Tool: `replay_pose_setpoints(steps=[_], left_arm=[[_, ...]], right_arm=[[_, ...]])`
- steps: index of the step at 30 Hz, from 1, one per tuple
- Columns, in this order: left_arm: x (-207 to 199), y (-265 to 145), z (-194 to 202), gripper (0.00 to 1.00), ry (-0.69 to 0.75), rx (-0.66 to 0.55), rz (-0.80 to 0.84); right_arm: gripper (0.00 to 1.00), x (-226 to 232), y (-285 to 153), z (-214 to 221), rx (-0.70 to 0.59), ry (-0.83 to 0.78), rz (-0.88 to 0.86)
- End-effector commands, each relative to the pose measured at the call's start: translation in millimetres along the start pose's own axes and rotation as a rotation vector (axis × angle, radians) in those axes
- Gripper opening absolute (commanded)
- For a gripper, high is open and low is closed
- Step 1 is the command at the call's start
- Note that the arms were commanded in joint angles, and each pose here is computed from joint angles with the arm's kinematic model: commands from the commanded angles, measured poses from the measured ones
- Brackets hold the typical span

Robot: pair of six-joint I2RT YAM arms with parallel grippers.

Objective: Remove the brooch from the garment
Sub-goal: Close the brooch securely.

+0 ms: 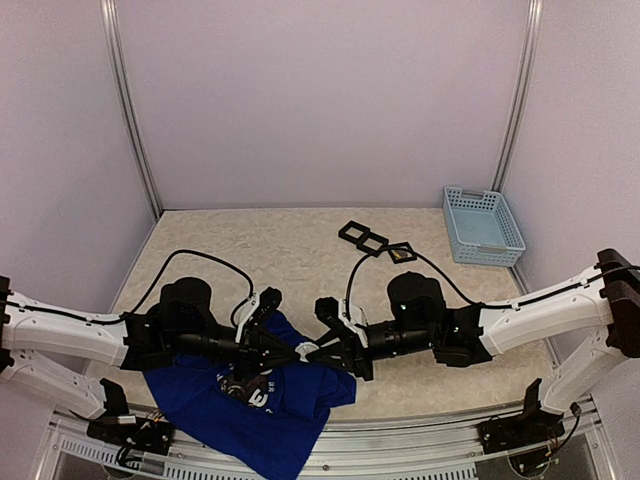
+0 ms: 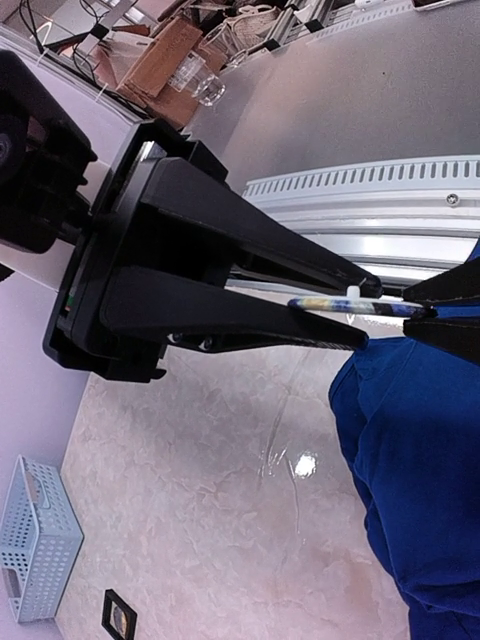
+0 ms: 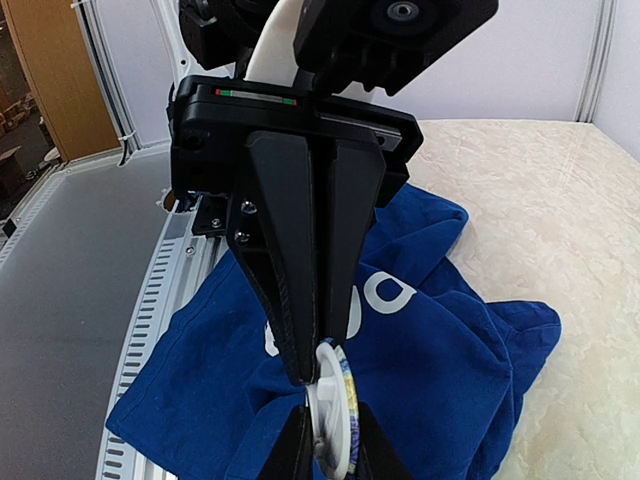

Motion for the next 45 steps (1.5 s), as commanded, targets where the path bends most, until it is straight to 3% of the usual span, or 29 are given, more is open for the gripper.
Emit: replay_pose_setpoints(steps=[1, 45], left_arm=[[-6.9, 3.5, -4.6, 0.00, 0.021, -0.003, 0.024], [-11.5, 5.1, -4.4, 0.00, 0.037, 0.000, 0.032]], right_arm=[[0.14, -2.3, 7.3, -4.5, 0.001, -0.002, 0.004], [0.08, -23.1, 17.0, 9.3, 0.074, 0.066, 0.120]])
Point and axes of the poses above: each gripper's point midway between its finger pads, its own y axis out along the fingers, its own x axis along the line the jaws close on, z = x × y, the point moved 2 cm from there along -y, back along the fingers, and after that the axes turned 7 degrees about -y, right-handed, at the moved point
